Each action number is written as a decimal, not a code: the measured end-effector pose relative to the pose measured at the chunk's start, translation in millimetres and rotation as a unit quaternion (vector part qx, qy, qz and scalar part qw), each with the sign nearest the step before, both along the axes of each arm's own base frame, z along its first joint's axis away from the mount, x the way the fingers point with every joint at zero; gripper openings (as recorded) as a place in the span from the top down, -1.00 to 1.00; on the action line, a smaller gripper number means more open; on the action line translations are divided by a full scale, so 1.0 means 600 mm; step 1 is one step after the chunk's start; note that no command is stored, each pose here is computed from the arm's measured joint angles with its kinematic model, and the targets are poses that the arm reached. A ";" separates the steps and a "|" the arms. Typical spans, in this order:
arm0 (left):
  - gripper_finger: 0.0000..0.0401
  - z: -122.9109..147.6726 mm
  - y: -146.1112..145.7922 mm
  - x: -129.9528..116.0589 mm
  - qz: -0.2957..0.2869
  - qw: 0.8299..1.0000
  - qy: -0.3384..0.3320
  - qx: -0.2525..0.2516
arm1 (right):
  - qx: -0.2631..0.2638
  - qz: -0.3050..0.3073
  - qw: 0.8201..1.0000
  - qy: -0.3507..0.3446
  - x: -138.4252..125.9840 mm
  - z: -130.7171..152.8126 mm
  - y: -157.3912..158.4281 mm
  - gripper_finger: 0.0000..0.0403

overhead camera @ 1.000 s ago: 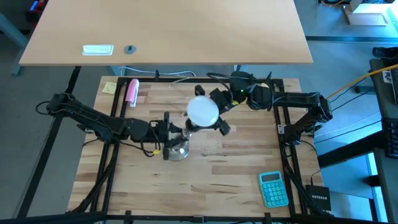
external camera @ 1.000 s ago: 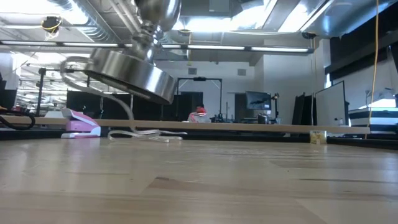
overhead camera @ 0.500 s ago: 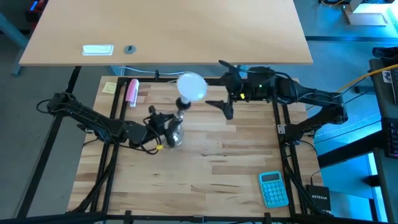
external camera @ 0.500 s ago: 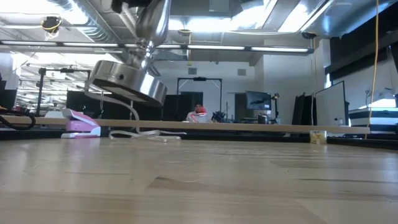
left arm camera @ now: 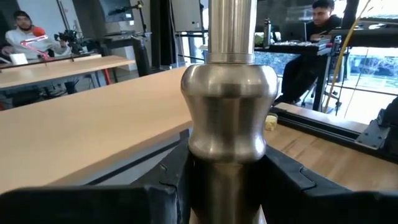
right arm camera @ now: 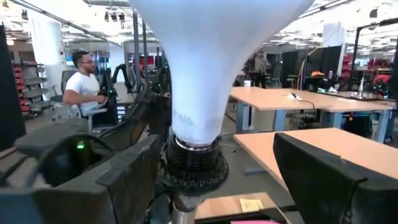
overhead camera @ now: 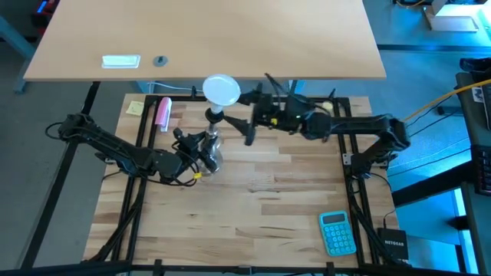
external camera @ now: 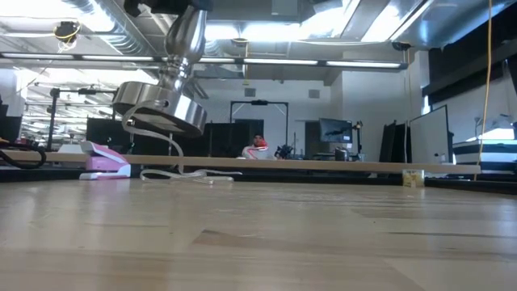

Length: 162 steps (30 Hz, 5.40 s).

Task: Screw lightbulb
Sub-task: Remove the lightbulb from the desk lamp, then return to Home Position

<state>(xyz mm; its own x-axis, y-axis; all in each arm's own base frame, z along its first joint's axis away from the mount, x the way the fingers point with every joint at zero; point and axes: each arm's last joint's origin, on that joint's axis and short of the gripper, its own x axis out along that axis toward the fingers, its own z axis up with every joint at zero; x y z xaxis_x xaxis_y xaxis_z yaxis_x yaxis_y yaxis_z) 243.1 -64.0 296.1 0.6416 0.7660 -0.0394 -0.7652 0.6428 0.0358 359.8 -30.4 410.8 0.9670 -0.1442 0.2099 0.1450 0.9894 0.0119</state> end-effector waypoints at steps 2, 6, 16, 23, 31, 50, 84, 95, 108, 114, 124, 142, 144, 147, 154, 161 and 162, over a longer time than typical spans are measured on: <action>0.40 0.000 0.000 0.000 0.001 1.000 0.000 0.000 | -0.001 0.000 1.000 -0.009 0.020 -0.001 -0.002 -0.56; 0.40 0.000 0.000 0.000 0.001 1.000 0.000 0.000 | -0.008 0.005 0.999 -0.033 0.042 0.024 -0.003 -0.56; 0.40 0.000 0.000 0.000 0.000 1.000 0.000 0.000 | -0.051 -0.004 0.999 -0.003 0.059 0.071 -0.005 -0.39; 0.40 0.001 -0.004 0.002 -0.029 0.999 0.014 0.012 | -0.053 0.024 0.998 0.018 0.058 0.069 0.001 0.16; 0.40 0.018 -0.031 -0.003 -0.247 0.969 0.014 0.026 | -0.075 0.266 0.960 0.038 0.006 0.097 0.016 0.18; 0.40 0.008 -0.034 -0.009 -0.290 0.957 0.018 0.024 | -0.024 0.379 0.907 0.184 -0.057 0.081 0.022 0.19; -0.04 -0.159 0.071 0.000 -0.193 0.980 0.039 -0.035 | 0.074 0.073 0.797 0.595 -0.113 -0.348 0.007 0.19; -0.27 -0.156 0.045 -0.039 -0.231 0.963 0.068 -0.125 | 0.085 0.070 0.755 0.647 -0.136 -0.403 0.009 0.19; -0.30 -0.118 0.038 -0.098 -0.254 0.950 0.071 -0.164 | 0.078 0.048 0.729 0.679 -0.133 -0.459 0.007 -0.03; -0.31 -0.102 0.033 -0.111 -0.283 0.938 0.087 -0.182 | 0.093 0.043 0.709 0.697 -0.132 -0.442 0.007 -0.75; -0.31 -0.040 0.049 -0.169 -0.285 0.930 0.126 -0.194 | 0.070 0.052 0.726 0.683 -0.143 -0.325 0.008 -0.84; -0.31 -0.054 0.073 -0.230 -0.300 0.943 -0.005 -0.143 | 0.086 0.088 0.934 0.335 -0.314 -0.191 -0.010 -0.81; -0.28 -0.064 0.076 -0.237 -0.304 0.942 -0.027 -0.139 | 0.092 0.081 0.943 0.311 -0.329 -0.206 -0.013 -0.81; -0.16 -0.084 0.078 -0.244 -0.307 0.941 -0.045 -0.138 | 0.101 0.073 0.952 0.280 -0.343 -0.227 -0.015 -0.81; 0.35 -0.122 0.078 -0.247 -0.312 0.937 -0.064 -0.147 | 0.168 0.061 0.950 0.256 -0.364 -0.274 -0.010 -0.72; 0.61 -0.140 0.079 -0.248 -0.299 0.945 -0.002 -0.132 | 0.352 0.047 0.899 0.256 -0.360 -0.296 -0.010 -0.64; 0.62 -0.142 0.079 -0.248 -0.299 0.945 0.003 -0.131 | 0.372 0.036 0.894 0.247 -0.357 -0.295 -0.012 -0.64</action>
